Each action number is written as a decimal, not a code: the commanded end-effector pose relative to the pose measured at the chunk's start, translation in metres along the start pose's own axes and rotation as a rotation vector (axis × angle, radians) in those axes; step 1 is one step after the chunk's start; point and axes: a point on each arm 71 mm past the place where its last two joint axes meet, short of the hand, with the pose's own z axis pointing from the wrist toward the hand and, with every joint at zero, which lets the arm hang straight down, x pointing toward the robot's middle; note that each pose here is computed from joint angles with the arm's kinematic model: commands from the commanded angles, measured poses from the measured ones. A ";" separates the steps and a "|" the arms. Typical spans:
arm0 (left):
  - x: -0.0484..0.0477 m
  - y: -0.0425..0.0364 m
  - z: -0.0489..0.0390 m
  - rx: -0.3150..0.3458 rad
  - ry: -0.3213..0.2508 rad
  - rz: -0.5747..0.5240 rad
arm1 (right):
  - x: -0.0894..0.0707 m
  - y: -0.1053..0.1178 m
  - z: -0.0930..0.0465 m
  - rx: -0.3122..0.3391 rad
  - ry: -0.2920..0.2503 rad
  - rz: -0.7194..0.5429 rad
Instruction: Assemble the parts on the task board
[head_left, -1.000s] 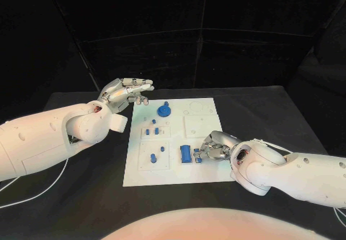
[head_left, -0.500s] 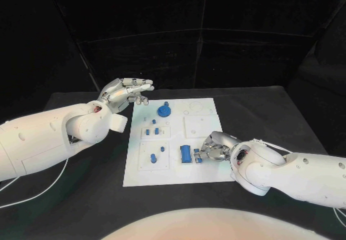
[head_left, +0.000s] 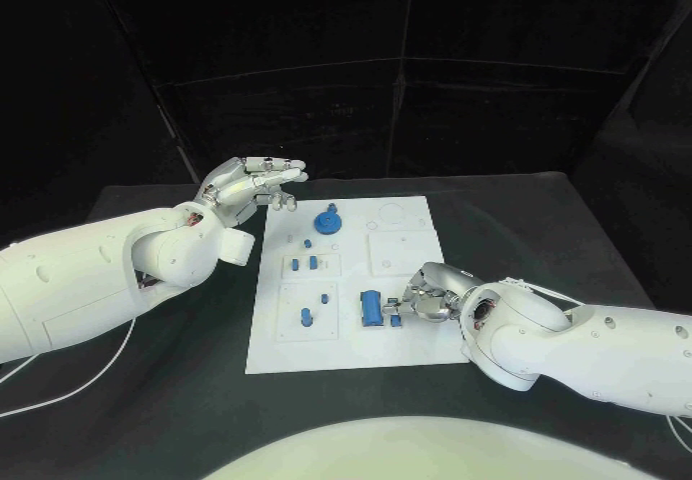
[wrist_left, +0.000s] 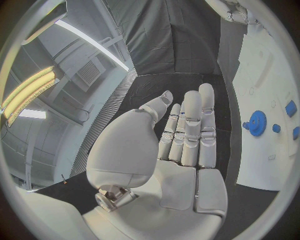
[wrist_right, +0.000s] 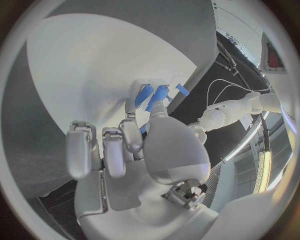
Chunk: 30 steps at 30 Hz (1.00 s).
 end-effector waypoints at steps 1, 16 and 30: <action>0.0010 -0.0017 0.0002 0.010 0.010 -0.006 | -0.003 0.000 -0.001 -0.011 -0.025 -0.017; -0.0003 -0.0016 0.0001 0.009 0.005 -0.004 | -0.004 -0.002 -0.017 -0.044 0.016 -0.044; 0.0001 -0.0013 0.0007 0.008 0.004 -0.004 | -0.003 -0.006 -0.008 -0.023 0.026 -0.057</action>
